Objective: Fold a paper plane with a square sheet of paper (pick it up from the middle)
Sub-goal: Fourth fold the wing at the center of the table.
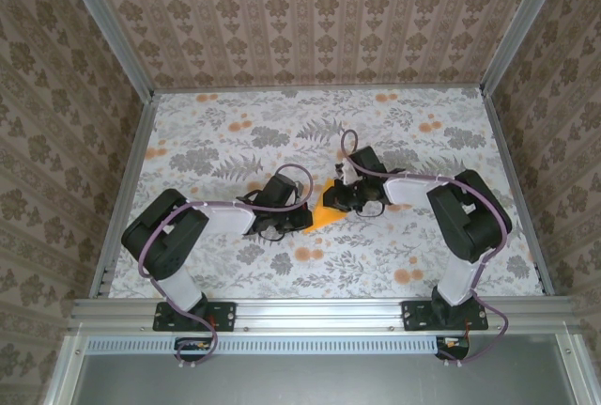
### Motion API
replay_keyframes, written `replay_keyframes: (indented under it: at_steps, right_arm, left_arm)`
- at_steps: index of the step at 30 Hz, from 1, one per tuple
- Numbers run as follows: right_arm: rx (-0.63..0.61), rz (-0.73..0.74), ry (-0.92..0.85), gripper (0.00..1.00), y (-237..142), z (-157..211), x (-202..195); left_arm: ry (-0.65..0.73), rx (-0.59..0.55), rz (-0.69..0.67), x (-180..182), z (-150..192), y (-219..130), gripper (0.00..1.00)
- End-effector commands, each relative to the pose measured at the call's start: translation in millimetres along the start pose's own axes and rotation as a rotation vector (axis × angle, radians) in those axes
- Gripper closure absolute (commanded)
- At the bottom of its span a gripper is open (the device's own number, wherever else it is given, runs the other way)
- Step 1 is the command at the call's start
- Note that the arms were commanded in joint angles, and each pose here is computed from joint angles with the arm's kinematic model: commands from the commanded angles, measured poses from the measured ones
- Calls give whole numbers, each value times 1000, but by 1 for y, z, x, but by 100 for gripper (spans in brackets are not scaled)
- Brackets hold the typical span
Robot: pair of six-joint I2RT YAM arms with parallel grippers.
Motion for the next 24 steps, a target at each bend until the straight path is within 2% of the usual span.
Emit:
replay_keyframes:
  at_steps: [1,7,13,24]
  right_arm:
    - [43,-7,-20,89,10,11,-1]
    - [100,5,-39,89,24,16,2]
    - [121,57,-14,89,32,18,-13]
    - [30,103,60,90,12,-17,-52]
  left_arm:
    - [-58,53,-152,33,19,-1,100]
    - [-66,58,-165,35,20,-1,100]
    - [-72,61,-175,37,21,-2,100]
    - [-88,94,-207,45,29,-1,100]
Point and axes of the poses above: each hand's point on the last joint's axis, 136 mm out from that joint toward the fingers, its own y axis out along the fingers, its own x axis along the line the jaws close on, z = x × y, the point moved 3 cm from there along -y, back along the fingers, and after that the axes turned 2 degrees about -y, right-handed, at the moved point
